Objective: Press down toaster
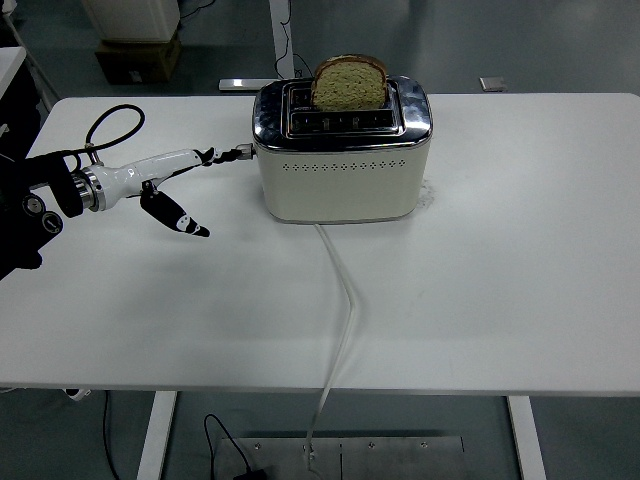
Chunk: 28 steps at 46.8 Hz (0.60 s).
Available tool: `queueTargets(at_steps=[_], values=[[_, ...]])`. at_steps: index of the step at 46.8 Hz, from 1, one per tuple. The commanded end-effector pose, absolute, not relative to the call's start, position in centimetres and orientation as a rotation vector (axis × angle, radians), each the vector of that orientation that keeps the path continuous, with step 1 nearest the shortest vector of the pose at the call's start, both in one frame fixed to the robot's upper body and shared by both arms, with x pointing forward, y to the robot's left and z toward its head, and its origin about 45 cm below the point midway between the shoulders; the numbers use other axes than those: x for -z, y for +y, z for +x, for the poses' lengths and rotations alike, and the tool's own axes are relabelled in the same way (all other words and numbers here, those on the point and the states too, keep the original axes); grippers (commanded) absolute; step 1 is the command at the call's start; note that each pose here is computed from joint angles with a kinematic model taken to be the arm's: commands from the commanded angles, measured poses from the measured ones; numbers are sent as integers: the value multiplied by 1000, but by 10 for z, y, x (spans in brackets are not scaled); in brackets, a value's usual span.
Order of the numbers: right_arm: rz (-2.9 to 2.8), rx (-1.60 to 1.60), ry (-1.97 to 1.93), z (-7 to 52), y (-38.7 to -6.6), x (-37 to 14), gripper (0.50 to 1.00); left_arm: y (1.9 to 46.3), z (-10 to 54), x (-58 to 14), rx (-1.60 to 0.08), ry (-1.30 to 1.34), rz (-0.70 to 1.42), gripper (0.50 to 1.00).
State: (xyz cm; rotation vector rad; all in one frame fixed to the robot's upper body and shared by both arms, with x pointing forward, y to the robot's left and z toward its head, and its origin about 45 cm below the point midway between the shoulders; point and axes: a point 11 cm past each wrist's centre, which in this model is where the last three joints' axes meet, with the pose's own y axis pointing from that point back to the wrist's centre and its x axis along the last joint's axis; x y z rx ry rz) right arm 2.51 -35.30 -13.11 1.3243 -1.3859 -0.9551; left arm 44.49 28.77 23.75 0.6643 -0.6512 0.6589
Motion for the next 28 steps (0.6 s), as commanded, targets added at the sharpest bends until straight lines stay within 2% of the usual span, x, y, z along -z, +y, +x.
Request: queueTargets(at_steps=[1,28], values=[[1324,955,-1386,25,-353,131,998,287,445,-237,-662,-651,664,1000],[1324,955,-1386,25,-353,131,998,285,448,-227,-685,-611,665,1000]])
